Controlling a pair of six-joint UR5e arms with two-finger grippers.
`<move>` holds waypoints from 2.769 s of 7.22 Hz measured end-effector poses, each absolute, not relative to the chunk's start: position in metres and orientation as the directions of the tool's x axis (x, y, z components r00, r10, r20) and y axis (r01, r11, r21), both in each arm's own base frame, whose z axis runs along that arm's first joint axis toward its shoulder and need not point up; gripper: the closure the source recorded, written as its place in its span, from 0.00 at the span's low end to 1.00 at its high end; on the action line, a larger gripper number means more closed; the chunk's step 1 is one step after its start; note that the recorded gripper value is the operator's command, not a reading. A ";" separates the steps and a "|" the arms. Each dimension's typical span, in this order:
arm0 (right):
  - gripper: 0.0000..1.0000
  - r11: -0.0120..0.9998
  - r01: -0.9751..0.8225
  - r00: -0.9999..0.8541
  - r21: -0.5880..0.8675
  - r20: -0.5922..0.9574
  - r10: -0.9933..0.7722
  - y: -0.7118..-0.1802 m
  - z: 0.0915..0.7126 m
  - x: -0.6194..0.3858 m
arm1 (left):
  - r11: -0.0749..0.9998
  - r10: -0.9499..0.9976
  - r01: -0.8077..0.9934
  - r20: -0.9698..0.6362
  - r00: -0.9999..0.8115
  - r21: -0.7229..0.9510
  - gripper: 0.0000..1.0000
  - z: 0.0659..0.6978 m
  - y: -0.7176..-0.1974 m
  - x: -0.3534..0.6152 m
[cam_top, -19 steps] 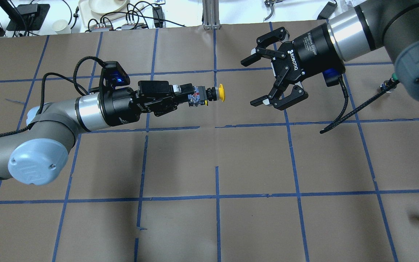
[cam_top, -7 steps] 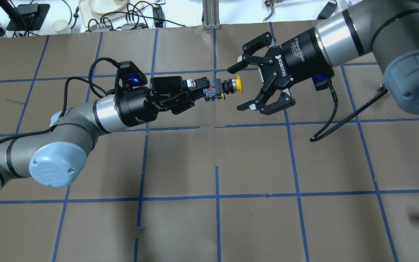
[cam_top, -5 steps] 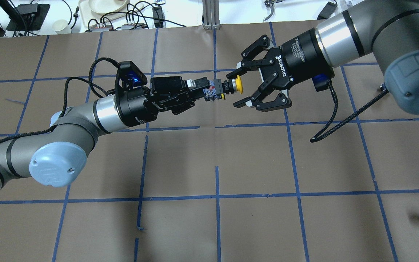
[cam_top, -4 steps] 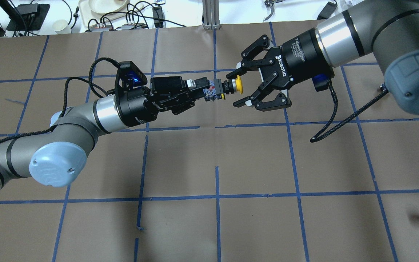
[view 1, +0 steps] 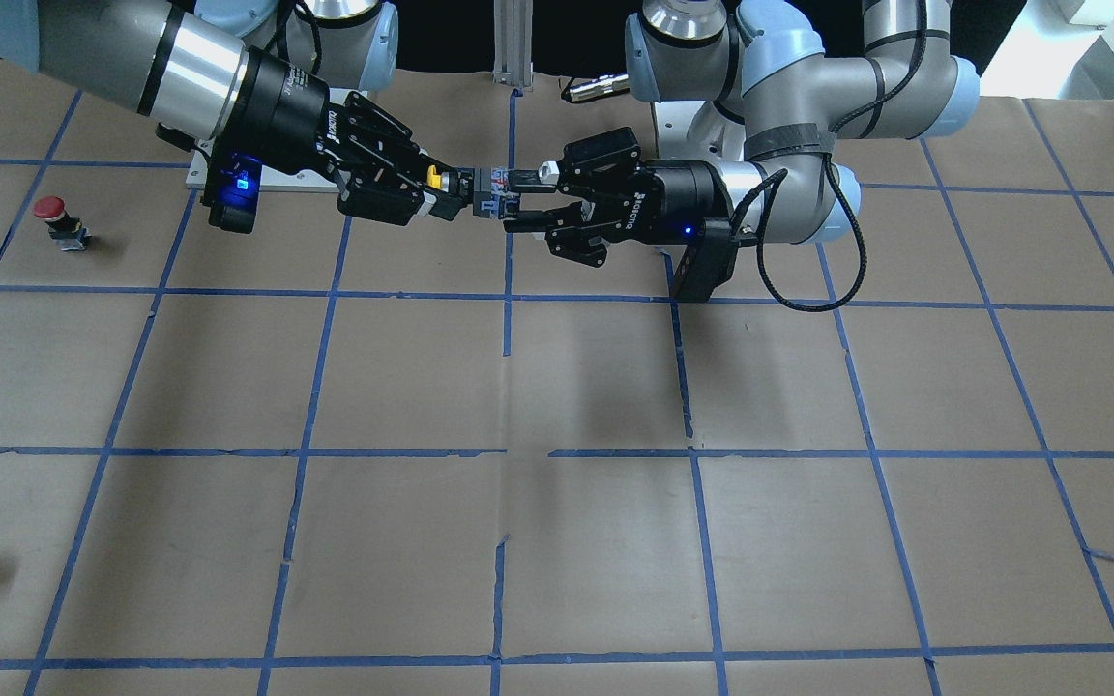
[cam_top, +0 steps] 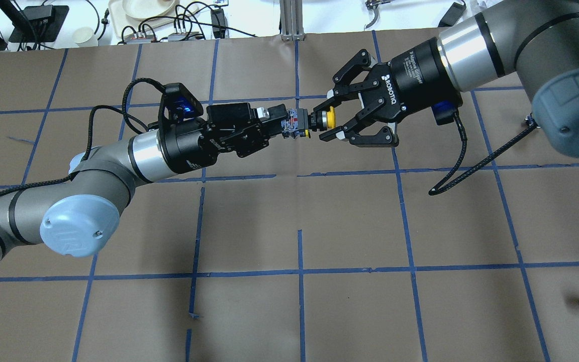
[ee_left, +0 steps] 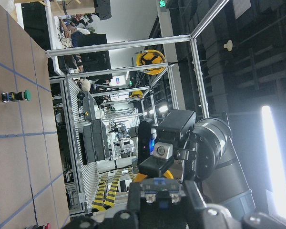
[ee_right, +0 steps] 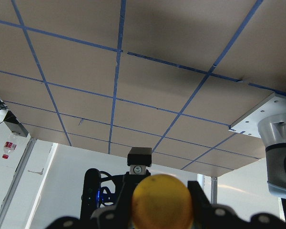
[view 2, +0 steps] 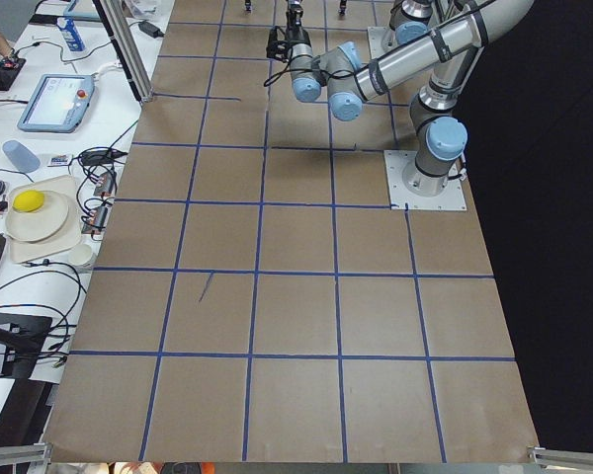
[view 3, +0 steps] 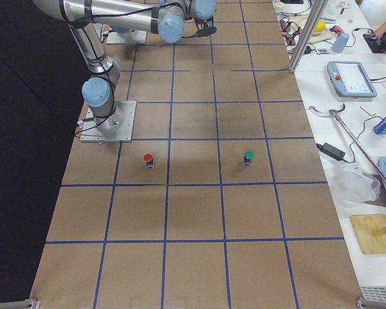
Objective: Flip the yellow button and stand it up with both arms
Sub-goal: 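Close the right gripper on the yellow cap held by the left gripper, then open the left gripper and pull it back while the right gripper holds the button, then carry the button with the right gripper to the table edge near the green button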
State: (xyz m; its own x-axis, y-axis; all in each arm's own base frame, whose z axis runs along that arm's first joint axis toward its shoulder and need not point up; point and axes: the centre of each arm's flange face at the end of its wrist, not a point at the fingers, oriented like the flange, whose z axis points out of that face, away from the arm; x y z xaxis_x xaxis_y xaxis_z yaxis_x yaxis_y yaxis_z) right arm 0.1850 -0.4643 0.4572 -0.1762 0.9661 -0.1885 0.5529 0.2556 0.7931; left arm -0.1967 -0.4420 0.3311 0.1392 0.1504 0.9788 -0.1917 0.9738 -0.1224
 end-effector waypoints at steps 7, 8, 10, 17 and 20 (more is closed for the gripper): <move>0.91 0.510 0.676 -0.373 0.533 -0.349 0.859 -0.482 0.444 0.106 | 0.980 0.191 0.035 0.881 -0.432 -0.195 0.00 0.382 -0.475 -0.186; 0.91 0.621 0.664 -0.515 0.417 -0.347 0.784 -0.481 0.437 0.096 | 0.985 0.160 0.046 0.770 -0.617 -0.169 0.00 0.379 -0.475 -0.178; 0.91 0.791 0.579 -0.752 0.197 -0.246 0.611 -0.482 0.421 0.069 | 0.993 0.111 0.078 0.430 -0.896 -0.094 0.00 0.377 -0.471 -0.150; 0.93 0.958 0.191 -0.981 -0.211 -0.031 0.189 -0.466 0.299 -0.117 | 0.996 0.075 0.075 0.002 -0.997 0.041 0.00 0.495 -0.469 -0.174; 0.93 0.959 0.021 -0.995 -0.284 0.084 0.047 -0.447 0.271 -0.201 | 0.995 0.089 0.090 0.011 -0.996 0.048 0.00 0.495 -0.461 -0.174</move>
State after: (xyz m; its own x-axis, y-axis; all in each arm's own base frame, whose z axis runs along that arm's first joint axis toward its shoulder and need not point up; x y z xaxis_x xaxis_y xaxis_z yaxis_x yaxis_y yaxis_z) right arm -0.2014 -0.4468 0.2707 -0.9954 0.0468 0.0837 0.0211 0.9586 -0.2839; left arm -0.1739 -0.4610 0.4948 -0.9959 0.0894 0.0112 0.0899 0.9948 0.0480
